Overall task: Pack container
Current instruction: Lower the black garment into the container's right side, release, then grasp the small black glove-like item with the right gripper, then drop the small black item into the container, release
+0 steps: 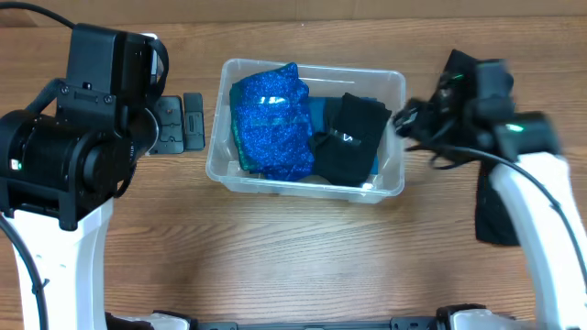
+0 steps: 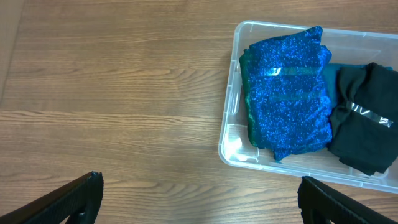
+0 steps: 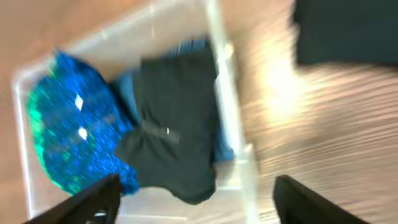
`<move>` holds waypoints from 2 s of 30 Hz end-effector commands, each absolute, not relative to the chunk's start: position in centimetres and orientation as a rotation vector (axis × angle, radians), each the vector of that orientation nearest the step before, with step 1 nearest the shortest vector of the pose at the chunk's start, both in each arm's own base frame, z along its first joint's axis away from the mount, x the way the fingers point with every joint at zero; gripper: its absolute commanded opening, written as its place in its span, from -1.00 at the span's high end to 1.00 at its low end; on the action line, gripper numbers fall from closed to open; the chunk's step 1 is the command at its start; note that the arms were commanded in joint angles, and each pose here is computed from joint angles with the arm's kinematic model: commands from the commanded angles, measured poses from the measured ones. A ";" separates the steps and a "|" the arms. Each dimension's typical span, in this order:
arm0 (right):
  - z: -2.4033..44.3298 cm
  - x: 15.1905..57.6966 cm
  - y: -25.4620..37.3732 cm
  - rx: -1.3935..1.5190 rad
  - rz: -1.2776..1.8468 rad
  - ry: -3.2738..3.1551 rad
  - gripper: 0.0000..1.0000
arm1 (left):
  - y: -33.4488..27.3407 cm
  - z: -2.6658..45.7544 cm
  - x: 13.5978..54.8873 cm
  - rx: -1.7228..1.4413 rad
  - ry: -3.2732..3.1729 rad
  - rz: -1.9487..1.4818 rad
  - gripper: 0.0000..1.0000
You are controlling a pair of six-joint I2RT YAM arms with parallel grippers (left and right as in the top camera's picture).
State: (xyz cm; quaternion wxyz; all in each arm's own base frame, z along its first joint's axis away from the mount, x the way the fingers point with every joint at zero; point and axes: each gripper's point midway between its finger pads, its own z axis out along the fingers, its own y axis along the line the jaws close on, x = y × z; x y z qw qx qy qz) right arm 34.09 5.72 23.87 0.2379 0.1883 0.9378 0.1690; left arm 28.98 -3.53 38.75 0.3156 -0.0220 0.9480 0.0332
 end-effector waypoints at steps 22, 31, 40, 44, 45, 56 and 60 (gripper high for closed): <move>2.1 27.5 -17.9 1.627 0.447 2.618 -0.95 | -3.1 39.0 29.0 -0.052 2.487 0.114 -1.00; 2.8 28.0 -15.3 1.548 0.665 2.627 0.54 | -3.1 39.0 29.0 -0.052 2.487 0.114 -1.00; 22.2 32.4 -2.4 0.658 0.918 2.481 0.67 | -3.1 39.0 29.0 -0.052 2.487 0.114 -1.00; 28.2 33.2 7.9 0.355 1.016 2.378 0.74 | -3.1 39.0 29.0 -0.052 2.487 0.114 -1.00; 28.7 33.7 10.1 0.327 1.015 2.364 0.74 | -3.1 39.0 29.0 -0.052 2.487 0.114 -1.00; 18.2 42.1 20.4 0.639 0.884 2.443 -0.08 | -3.1 39.0 29.0 -0.052 2.487 0.114 -1.00; 17.7 41.7 20.5 0.503 0.855 2.488 -0.32 | -3.1 39.0 29.0 -0.052 2.487 0.114 -1.00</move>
